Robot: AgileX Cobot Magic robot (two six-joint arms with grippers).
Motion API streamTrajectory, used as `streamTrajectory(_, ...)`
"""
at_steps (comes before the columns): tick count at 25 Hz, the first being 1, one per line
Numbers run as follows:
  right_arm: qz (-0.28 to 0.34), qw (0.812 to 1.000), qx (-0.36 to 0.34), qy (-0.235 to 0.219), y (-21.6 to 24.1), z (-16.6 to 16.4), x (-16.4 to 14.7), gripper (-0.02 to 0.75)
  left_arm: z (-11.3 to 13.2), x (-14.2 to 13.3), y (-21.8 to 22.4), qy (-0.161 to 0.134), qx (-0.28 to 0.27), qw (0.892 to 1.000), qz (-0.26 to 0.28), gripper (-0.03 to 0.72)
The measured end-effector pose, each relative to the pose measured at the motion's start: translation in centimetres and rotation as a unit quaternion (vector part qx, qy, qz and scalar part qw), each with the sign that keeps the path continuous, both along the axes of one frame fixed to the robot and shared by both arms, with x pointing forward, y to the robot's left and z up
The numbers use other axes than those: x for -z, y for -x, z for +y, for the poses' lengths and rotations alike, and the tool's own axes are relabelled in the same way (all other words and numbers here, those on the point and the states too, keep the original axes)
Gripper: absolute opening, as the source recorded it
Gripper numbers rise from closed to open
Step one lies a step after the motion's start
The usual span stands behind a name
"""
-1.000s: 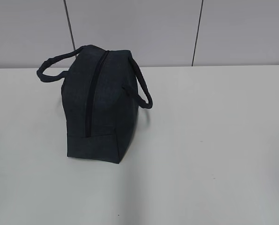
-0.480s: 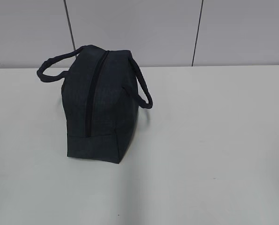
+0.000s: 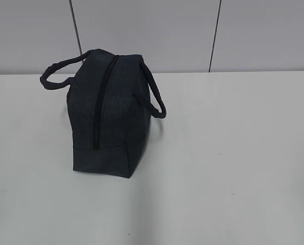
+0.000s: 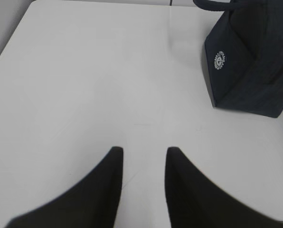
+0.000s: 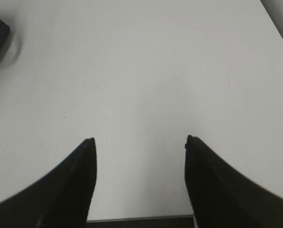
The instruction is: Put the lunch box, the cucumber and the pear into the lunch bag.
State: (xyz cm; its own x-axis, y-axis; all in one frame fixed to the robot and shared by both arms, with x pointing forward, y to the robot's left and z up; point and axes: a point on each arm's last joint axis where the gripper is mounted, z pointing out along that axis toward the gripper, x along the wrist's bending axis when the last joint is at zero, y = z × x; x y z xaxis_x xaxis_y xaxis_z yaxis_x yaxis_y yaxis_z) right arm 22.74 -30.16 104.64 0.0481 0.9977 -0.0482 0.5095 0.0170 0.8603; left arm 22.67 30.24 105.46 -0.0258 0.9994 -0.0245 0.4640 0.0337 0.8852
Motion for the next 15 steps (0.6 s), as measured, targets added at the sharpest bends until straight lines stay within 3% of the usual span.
streamTrajectory(15, 0.0, 1.0, 0.002, 0.0, 0.0, 0.0, 0.0, 0.438, 0.0, 0.0, 0.0, 0.0, -0.002, 1.0, 0.0, 0.235)
